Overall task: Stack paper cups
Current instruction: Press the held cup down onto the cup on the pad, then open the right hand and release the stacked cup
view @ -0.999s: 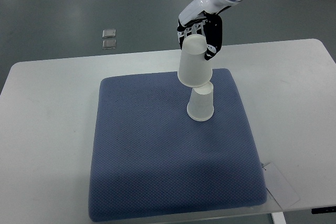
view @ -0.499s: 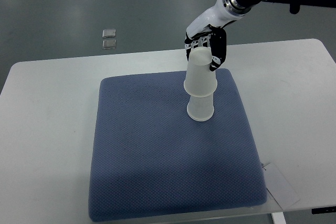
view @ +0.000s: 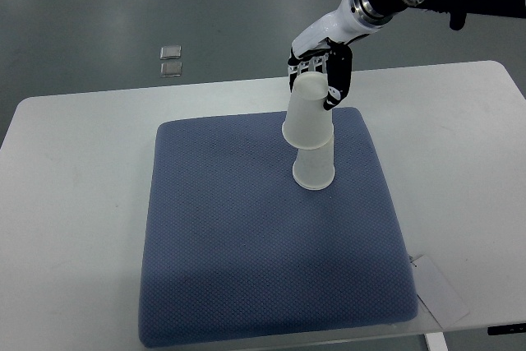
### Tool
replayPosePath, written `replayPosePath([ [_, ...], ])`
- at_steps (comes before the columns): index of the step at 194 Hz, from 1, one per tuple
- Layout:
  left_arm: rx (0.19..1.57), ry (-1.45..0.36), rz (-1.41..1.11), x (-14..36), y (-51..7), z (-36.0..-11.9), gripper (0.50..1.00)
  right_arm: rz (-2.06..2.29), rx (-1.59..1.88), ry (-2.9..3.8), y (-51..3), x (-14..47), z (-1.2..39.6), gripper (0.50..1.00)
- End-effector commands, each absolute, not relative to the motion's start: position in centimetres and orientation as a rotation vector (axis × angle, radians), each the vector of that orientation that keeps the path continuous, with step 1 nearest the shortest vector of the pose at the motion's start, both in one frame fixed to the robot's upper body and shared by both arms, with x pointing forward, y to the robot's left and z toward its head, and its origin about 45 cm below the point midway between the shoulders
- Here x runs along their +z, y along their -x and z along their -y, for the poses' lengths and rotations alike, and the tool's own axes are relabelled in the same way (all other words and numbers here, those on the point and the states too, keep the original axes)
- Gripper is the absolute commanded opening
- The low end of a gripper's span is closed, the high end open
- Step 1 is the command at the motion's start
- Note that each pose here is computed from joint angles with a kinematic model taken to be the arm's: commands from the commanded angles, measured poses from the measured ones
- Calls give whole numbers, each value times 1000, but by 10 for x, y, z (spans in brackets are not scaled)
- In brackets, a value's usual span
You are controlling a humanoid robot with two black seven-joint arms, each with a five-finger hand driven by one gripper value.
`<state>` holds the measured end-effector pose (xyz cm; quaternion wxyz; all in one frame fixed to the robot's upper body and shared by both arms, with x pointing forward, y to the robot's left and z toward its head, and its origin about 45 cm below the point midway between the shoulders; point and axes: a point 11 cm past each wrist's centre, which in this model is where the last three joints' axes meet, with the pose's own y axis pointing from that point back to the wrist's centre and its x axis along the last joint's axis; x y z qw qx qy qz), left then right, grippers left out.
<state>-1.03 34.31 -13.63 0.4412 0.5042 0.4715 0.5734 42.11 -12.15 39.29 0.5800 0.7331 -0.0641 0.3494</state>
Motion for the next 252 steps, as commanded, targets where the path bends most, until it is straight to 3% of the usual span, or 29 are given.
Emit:
replayPosePath([
  [1,1425,-1252,-1169,-136,10,-344,1000,151,814,-1713,-421,392,122,721],
  [252,1424,-1251,-1170,-136,10,-343,1000,184,783,-1707,-427,376,137,811],
])
